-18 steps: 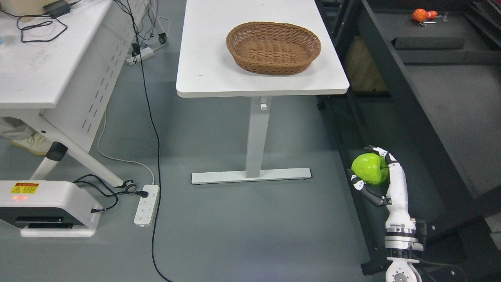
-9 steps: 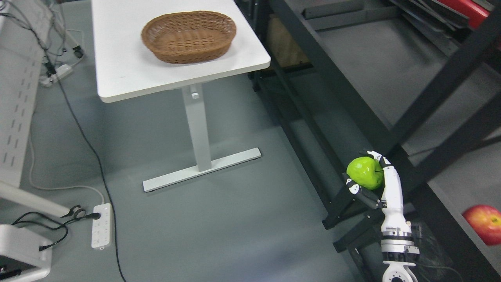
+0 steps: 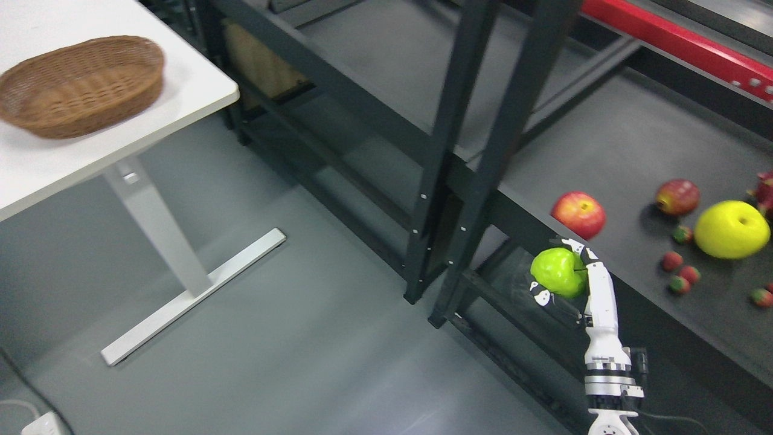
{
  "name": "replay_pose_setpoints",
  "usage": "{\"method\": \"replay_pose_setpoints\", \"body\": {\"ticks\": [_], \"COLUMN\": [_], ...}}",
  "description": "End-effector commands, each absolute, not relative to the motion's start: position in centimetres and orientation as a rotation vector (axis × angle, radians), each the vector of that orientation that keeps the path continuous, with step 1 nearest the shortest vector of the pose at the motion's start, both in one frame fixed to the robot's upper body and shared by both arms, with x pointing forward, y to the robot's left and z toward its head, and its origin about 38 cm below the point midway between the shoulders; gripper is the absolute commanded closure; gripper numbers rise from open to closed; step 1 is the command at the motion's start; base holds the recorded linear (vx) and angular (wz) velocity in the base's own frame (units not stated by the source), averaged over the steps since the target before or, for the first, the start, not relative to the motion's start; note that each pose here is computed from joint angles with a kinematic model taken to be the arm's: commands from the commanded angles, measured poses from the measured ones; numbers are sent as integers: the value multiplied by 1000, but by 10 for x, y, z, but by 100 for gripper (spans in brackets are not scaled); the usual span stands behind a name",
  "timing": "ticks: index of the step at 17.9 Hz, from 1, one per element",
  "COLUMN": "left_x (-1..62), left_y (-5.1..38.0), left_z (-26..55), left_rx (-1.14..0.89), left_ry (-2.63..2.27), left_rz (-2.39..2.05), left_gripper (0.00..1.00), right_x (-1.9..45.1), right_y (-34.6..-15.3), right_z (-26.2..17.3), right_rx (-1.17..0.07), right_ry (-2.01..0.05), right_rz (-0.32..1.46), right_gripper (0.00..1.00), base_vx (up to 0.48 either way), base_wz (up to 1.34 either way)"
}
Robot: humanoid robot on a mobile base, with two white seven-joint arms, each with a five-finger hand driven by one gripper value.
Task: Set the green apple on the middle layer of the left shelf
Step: 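Carry the apple in the right hand while turning toward the dark shelf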
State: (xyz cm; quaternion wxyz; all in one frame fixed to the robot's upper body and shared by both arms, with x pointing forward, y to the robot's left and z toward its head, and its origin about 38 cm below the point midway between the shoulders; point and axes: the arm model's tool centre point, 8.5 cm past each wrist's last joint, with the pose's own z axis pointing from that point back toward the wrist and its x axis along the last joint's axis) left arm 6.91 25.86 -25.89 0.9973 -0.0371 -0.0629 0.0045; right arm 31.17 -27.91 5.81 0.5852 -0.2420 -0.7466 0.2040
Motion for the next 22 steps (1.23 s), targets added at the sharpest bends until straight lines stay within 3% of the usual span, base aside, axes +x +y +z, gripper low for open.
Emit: {"method": "replay_pose_setpoints", "body": {"ticks": [1,12,17,22], "left_x": [69,69,69,69], "left_y": [270,270,270,270], "left_z": [-258,-258,-258,-258], "left_rx": [-56,-56,-56,-58], "left_ry": [-127,-127,-127,-127], "left_rz": [9,9,9,9], "left_gripper": [0,0,0,0], "right_x": [309,310,336,369], "right_y": [-278,-275,-287,-314], "right_z": [56,53,72,104], "right_rx": [-561,-558,-628,-734], "right_ry": [-1737,-1719,-1704,-1725], "right_rz": [476,469,446,432], "right_gripper": [100,100,100,99], "base_vx": [-83,-29,47,111], "base_wz": [-1052,-705,-239,-330]}}
